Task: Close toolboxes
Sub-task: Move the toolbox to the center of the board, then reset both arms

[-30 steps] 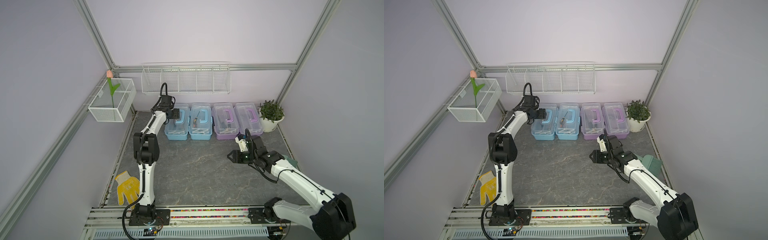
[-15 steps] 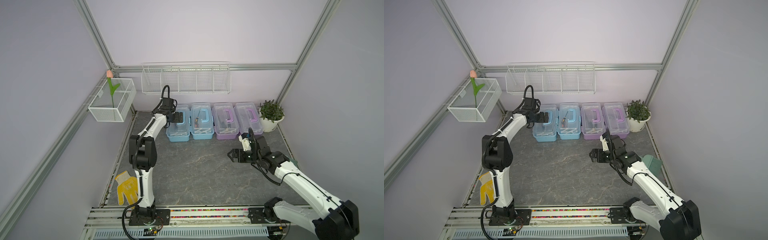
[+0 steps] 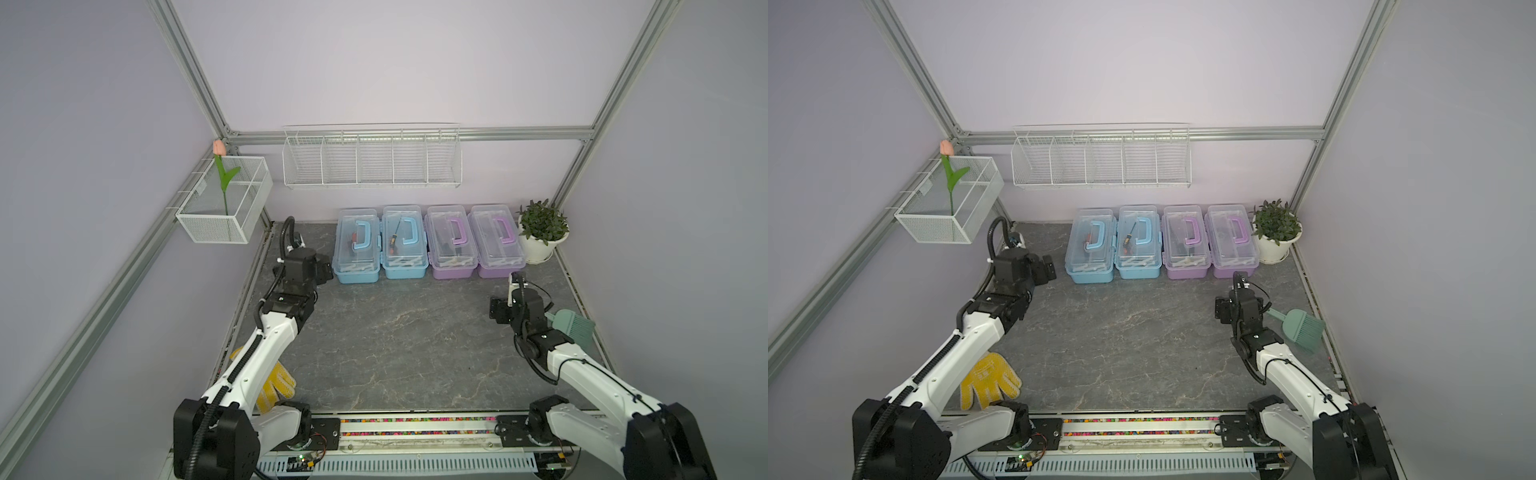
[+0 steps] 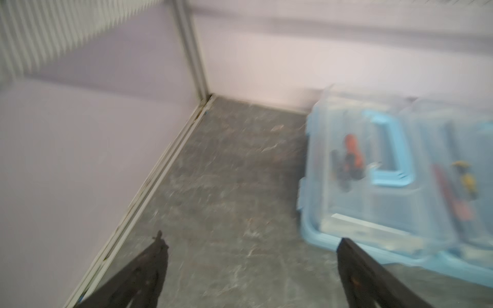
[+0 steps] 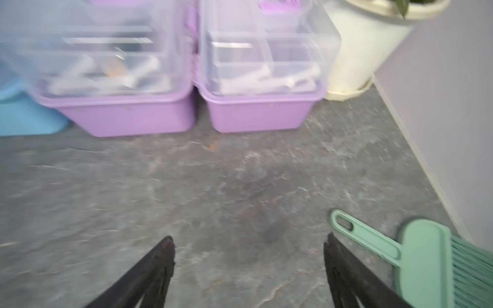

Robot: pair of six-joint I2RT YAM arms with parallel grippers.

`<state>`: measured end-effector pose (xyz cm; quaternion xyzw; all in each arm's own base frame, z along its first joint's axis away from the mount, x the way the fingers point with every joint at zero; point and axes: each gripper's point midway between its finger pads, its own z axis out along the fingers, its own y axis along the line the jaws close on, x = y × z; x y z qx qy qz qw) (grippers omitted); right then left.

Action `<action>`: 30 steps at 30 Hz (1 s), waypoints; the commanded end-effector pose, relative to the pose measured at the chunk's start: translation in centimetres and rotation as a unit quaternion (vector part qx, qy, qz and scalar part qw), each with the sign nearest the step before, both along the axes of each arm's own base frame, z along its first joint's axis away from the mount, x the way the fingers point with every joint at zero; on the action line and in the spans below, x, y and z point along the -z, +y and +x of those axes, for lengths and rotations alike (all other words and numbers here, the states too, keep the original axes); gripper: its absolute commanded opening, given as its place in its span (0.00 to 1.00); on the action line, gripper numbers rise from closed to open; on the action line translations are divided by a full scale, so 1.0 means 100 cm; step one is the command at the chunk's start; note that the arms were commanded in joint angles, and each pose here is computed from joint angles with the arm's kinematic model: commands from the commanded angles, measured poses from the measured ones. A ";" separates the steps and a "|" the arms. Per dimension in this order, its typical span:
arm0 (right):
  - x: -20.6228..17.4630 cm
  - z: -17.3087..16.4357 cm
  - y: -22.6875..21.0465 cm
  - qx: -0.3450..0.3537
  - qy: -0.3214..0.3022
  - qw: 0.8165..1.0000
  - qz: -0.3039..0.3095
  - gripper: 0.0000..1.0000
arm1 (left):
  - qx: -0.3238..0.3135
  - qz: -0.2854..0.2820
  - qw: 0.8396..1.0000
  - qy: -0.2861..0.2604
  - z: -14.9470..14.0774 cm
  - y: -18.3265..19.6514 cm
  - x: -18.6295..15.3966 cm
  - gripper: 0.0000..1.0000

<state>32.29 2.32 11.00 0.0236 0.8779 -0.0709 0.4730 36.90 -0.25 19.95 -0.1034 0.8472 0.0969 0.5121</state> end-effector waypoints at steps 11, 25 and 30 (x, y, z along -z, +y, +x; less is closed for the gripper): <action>-0.010 0.053 -0.037 0.010 -0.125 0.992 0.009 0.89 | -0.009 0.003 0.999 -0.035 0.049 0.035 0.077 1.00; 0.009 0.058 -0.056 0.035 -0.165 0.986 0.007 0.89 | 0.002 -0.009 0.996 -0.092 0.032 0.035 0.081 1.00; 0.009 0.057 -0.054 0.030 -0.169 0.985 0.007 0.88 | 0.003 -0.008 0.996 -0.090 0.032 0.035 0.082 1.00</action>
